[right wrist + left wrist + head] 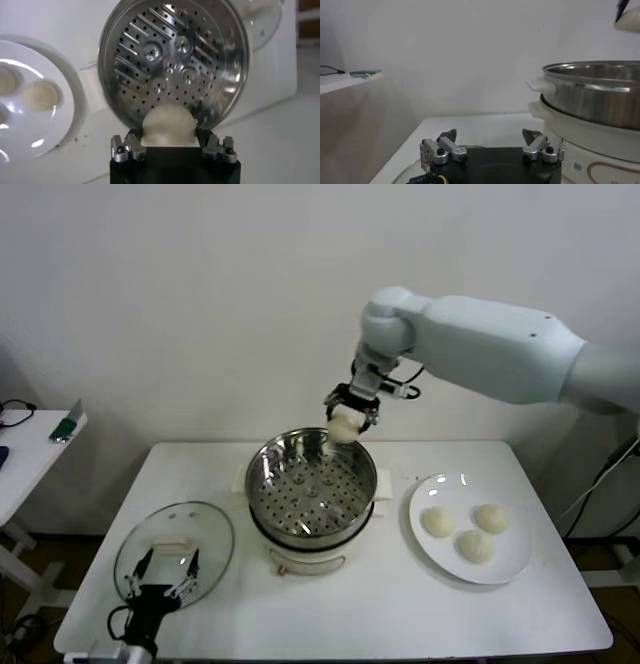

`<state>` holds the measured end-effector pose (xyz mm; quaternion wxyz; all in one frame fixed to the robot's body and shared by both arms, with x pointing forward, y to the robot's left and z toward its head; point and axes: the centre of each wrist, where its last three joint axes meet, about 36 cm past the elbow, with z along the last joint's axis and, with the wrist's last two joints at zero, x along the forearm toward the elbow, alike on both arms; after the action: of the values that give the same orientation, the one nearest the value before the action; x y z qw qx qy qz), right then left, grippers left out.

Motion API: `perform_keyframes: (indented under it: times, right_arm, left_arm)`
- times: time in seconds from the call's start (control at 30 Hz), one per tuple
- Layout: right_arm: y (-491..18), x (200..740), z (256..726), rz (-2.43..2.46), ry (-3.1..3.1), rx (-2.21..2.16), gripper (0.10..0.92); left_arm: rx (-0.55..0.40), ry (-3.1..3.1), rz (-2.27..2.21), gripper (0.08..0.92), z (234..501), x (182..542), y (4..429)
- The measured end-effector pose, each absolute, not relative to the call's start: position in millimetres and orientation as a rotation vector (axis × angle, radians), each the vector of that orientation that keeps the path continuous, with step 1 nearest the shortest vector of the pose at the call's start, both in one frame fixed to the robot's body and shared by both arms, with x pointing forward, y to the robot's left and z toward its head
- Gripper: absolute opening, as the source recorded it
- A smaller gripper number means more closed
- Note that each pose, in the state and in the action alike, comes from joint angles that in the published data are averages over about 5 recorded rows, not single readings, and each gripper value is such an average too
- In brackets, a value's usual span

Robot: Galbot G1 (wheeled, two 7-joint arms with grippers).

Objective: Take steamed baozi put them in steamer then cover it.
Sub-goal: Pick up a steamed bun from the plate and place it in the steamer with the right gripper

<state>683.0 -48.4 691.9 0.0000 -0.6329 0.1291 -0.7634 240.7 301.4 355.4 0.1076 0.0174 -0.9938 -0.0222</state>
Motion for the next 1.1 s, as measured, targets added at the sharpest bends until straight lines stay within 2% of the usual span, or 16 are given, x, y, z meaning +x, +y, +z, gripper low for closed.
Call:
perform_keyframes:
  times: [0.43, 0.83, 1.0, 1.1]
  right_arm:
    - [-2, 699, 624, -2.363, 0.206, -1.995, 0.704]
    - [6, 714, 600, -2.357, 0.180, -1.993, 0.709]
    - [2, 720, 600, -2.359, 0.171, -1.993, 0.798]
    - [0, 722, 602, -2.356, 0.170, -1.997, 0.819]
  left_arm:
    - [0.062, -2.924, -0.054, 0.823, 352, 237, 298]
    - [0.070, -2.926, -0.053, 0.823, 350, 238, 298]
    - [0.073, -2.926, -0.052, 0.823, 350, 238, 297]
    - [0.074, -2.926, -0.052, 0.823, 350, 238, 297]
